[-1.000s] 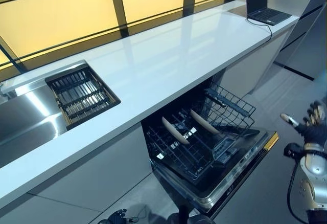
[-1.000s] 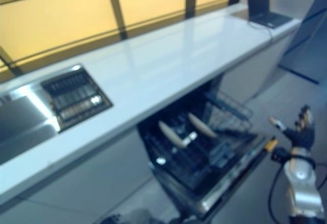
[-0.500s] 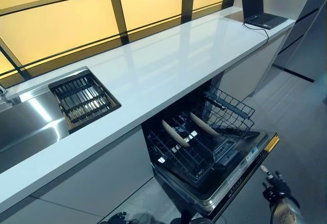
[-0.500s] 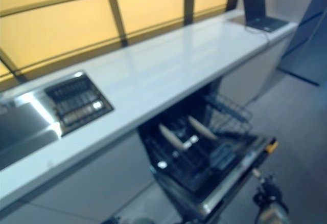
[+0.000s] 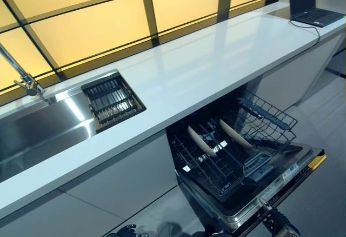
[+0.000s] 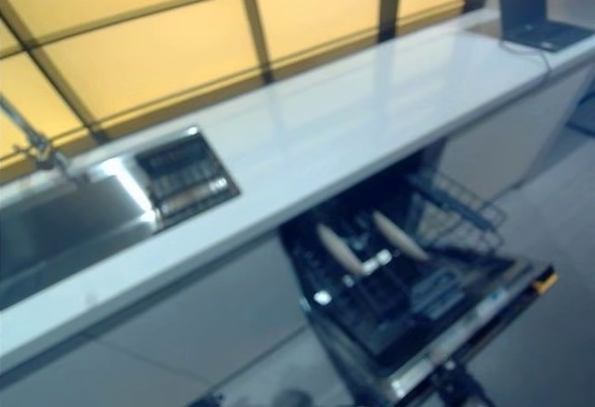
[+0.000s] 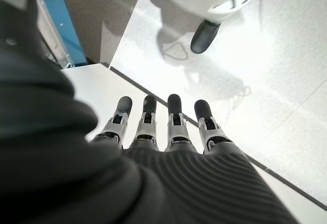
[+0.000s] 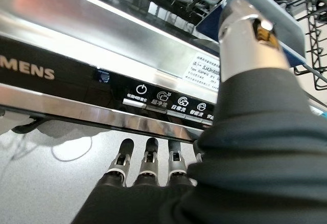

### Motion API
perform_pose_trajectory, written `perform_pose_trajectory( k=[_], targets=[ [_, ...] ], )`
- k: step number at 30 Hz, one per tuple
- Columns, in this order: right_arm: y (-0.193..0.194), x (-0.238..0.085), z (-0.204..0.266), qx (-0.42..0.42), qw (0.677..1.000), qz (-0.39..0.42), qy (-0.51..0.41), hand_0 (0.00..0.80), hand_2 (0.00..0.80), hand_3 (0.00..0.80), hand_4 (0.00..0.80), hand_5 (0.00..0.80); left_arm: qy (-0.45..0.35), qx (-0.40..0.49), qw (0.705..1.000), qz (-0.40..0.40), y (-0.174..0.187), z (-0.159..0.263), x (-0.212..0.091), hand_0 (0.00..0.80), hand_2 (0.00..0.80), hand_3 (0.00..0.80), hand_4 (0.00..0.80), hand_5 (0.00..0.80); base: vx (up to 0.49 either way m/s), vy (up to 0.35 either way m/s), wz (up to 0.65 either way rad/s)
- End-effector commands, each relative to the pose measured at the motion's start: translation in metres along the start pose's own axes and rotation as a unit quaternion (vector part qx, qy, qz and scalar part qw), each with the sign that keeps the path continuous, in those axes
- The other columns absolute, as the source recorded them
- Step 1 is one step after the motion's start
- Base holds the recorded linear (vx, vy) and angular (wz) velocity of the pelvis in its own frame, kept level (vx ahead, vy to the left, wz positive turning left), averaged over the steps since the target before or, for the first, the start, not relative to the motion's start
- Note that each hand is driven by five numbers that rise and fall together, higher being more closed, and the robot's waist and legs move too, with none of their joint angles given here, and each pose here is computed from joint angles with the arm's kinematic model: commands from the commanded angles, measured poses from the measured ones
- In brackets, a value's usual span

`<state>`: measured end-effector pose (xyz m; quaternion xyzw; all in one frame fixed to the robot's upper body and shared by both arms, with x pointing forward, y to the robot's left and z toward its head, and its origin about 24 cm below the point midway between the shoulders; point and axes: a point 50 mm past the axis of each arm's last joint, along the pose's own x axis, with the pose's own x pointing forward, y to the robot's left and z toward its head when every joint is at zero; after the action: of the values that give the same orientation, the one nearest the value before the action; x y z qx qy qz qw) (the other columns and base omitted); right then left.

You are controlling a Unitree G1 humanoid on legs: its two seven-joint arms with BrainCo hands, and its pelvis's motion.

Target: Take plates into dishwasher

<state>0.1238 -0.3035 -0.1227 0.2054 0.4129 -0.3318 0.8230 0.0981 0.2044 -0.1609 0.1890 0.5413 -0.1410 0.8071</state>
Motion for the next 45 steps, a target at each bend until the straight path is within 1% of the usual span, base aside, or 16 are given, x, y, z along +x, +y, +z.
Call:
perform_pose_trajectory(
  k=[1,4,8,15,18,26,36,45],
  targets=[
    [0.054,0.003,0.041,-0.025,0.991,0.113,-0.062,0.0,0.0,0.0,0.0,0.0,-0.042,0.012,0.999,0.009,0.008,0.03,0.003,0.0,0.0,0.0,0.0,0.0,-0.046,0.075,0.17],
    [0.069,0.0,0.061,-0.039,0.981,0.162,-0.096,0.0,0.0,0.0,0.0,0.0,-0.053,0.011,0.999,0.0,0.004,0.037,0.004,0.0,0.0,0.0,0.0,0.0,-0.043,0.077,0.11],
    [0.083,-0.005,0.076,-0.064,0.966,0.216,-0.127,0.0,0.0,0.0,0.0,0.0,-0.057,0.009,0.998,-0.014,-0.005,0.036,0.004,0.0,0.0,0.0,0.0,0.0,0.013,0.077,0.04],
    [0.108,-0.016,0.091,-0.09,0.939,0.289,-0.163,0.0,0.0,0.0,0.0,0.0,-0.057,0.004,0.998,-0.035,-0.02,0.029,0.003,0.0,0.0,0.0,0.0,0.0,0.047,0.074,-0.01],
    [0.125,-0.022,0.102,-0.107,0.924,0.321,-0.177,0.0,0.0,0.0,0.0,0.0,-0.055,-0.003,0.998,-0.038,-0.025,0.024,0.002,0.0,0.0,0.0,0.0,0.0,0.039,0.074,-0.09],
    [0.161,-0.039,0.118,-0.112,0.896,0.373,-0.211,0.0,0.0,0.0,0.0,0.0,-0.054,0.001,0.998,-0.042,-0.026,0.017,0.001,0.0,0.0,0.0,0.0,0.0,0.026,0.039,-0.05],
    [0.192,-0.058,0.123,-0.103,0.87,0.421,-0.236,0.0,0.0,0.0,0.0,0.0,-0.05,0.006,0.998,-0.041,-0.025,0.015,0.0,0.0,0.0,0.0,0.0,0.0,0.031,0.018,-0.03],
    [0.218,-0.08,0.126,-0.109,0.833,0.479,-0.256,0.0,0.0,0.0,0.0,0.0,-0.046,0.011,0.998,-0.032,-0.017,0.016,0.001,0.0,0.0,0.0,0.0,0.0,0.015,-0.006,-0.02]
  ],
)
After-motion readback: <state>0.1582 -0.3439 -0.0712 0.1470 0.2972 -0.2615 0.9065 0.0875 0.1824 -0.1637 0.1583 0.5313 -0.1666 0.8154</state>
